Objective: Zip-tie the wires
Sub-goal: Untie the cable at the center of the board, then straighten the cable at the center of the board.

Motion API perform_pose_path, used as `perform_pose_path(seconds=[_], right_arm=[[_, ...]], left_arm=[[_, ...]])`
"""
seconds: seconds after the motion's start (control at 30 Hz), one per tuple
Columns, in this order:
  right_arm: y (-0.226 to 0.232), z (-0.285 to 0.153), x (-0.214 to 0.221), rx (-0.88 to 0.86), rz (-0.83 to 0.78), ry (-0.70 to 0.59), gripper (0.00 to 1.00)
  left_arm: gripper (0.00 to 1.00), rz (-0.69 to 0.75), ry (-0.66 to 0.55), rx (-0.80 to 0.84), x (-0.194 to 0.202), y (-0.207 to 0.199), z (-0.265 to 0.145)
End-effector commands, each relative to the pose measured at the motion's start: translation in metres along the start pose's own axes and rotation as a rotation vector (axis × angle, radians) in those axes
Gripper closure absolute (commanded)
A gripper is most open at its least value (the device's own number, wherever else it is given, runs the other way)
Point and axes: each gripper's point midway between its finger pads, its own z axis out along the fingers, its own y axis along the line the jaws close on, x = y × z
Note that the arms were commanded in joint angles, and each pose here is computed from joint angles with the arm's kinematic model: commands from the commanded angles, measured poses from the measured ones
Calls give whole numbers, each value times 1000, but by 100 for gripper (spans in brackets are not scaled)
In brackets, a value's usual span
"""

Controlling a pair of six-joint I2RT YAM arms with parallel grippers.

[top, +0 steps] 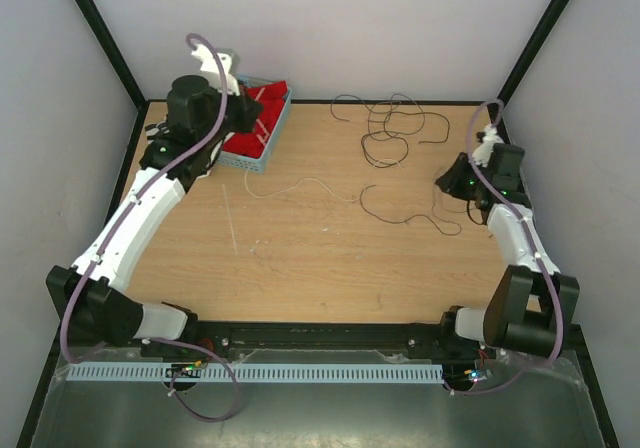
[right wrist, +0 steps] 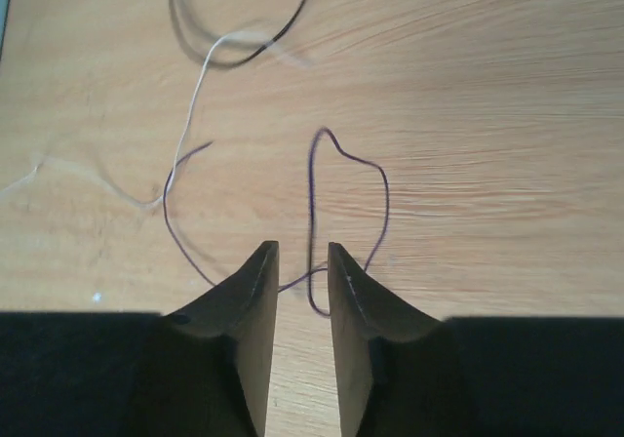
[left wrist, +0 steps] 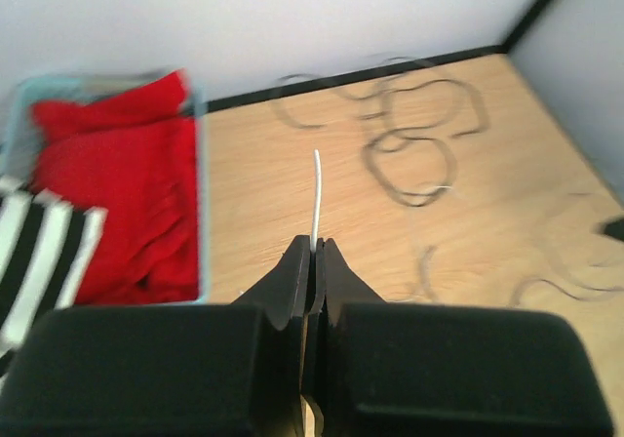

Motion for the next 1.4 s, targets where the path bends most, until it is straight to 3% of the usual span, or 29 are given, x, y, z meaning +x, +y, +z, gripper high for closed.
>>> perform_pose_path(seconds=[0.0, 0.1, 0.27, 0.37, 0.53, 0.83, 0.9, 0.93, 1.07, 1.17, 1.23, 1.37], right_arm=[[47, 9, 6, -214, -13, 55, 52], [69, -8, -18, -260, -95, -54, 27], [152, -56, -30, -619, -176, -274, 6], [202, -77, -17, -822, -223, -337, 2], [272, -86, 10, -1015, -332, -375, 1], [358, -70, 44, -1160, -420, -346, 2], [369, -62, 45, -1163, -427, -342, 8], [372, -57, 46, -1165, -423, -333, 15], [374, -42, 49, -1142, -410, -312, 63], [357, -35, 60, -1071, -439, -294, 87], [341, -31, 68, -1004, -470, -277, 99], [311, -27, 88, -908, -512, -208, 100]], left_arm=[[100, 36, -116, 228, -50, -74, -14], [100, 56, -135, 303, -57, -105, -20], [100, 69, -151, 396, -62, -145, -26], [100, 71, -161, 440, -64, -164, -30], [100, 80, -167, 485, -64, -185, -33], [100, 83, -167, 540, -63, -203, -45], [100, 83, -169, 547, -63, -205, -48], [100, 83, -172, 550, -64, -205, -50], [100, 106, -213, 510, -74, -196, -59], [100, 160, -270, 415, -91, -176, -67], [100, 180, -292, 337, -102, -155, -72], [100, 136, -313, 225, -115, -108, -81]])
